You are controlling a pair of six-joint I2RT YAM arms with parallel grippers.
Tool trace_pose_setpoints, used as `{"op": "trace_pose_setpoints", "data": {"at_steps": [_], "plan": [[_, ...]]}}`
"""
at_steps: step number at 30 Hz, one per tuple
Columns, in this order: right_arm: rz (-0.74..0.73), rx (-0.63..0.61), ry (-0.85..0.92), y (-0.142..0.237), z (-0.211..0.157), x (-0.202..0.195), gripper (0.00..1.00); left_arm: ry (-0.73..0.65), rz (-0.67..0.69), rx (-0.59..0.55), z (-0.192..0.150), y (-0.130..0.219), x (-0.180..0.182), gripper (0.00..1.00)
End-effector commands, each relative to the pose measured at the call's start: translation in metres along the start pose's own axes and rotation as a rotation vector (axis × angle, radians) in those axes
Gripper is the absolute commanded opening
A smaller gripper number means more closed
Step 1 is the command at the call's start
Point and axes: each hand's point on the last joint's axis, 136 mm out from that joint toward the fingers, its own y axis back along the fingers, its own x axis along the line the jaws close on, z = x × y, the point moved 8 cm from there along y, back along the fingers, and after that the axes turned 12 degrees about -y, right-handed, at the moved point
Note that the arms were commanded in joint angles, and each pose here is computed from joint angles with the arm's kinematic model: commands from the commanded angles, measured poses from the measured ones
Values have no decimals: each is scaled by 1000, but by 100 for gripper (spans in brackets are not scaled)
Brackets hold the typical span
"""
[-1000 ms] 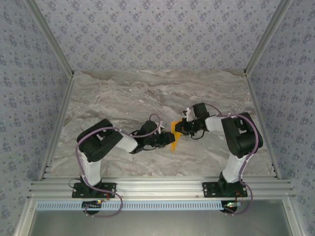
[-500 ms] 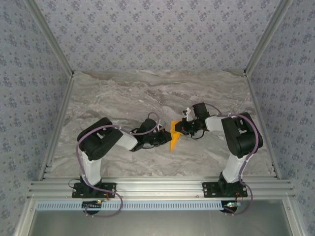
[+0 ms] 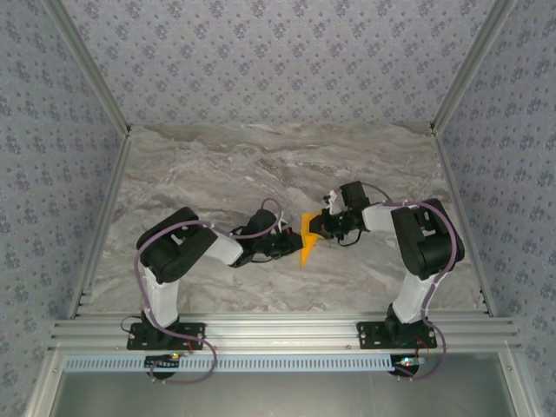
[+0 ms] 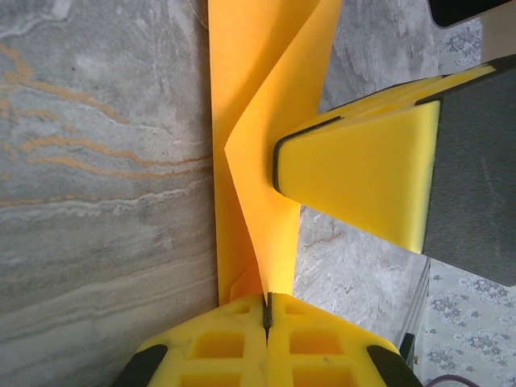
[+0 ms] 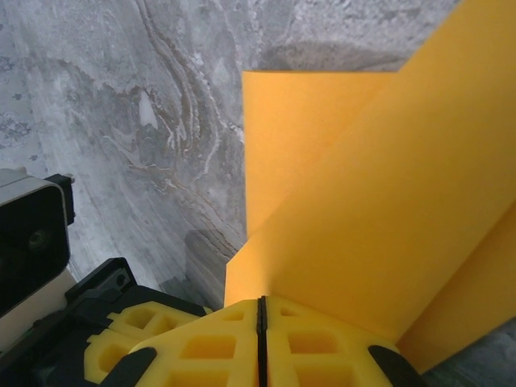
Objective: Fold a paper plane with a square sheet of paper (fold left side to right side)
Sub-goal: Fold the wing for the fifth time at the center of the table.
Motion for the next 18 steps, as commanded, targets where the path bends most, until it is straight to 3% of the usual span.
{"op": "trace_pose_setpoints", "data": {"at_steps": [1, 11, 18], "plan": [[-61, 9, -10, 0, -1, -2, 7, 9, 50, 14, -3, -4, 15, 4], [-190, 43, -80, -7, -5, -24, 5, -12, 53, 13, 1, 1, 7, 6], [-204, 44, -92, -9, -5, -28, 5, -68, 75, -8, 8, 24, -14, 24]]}}
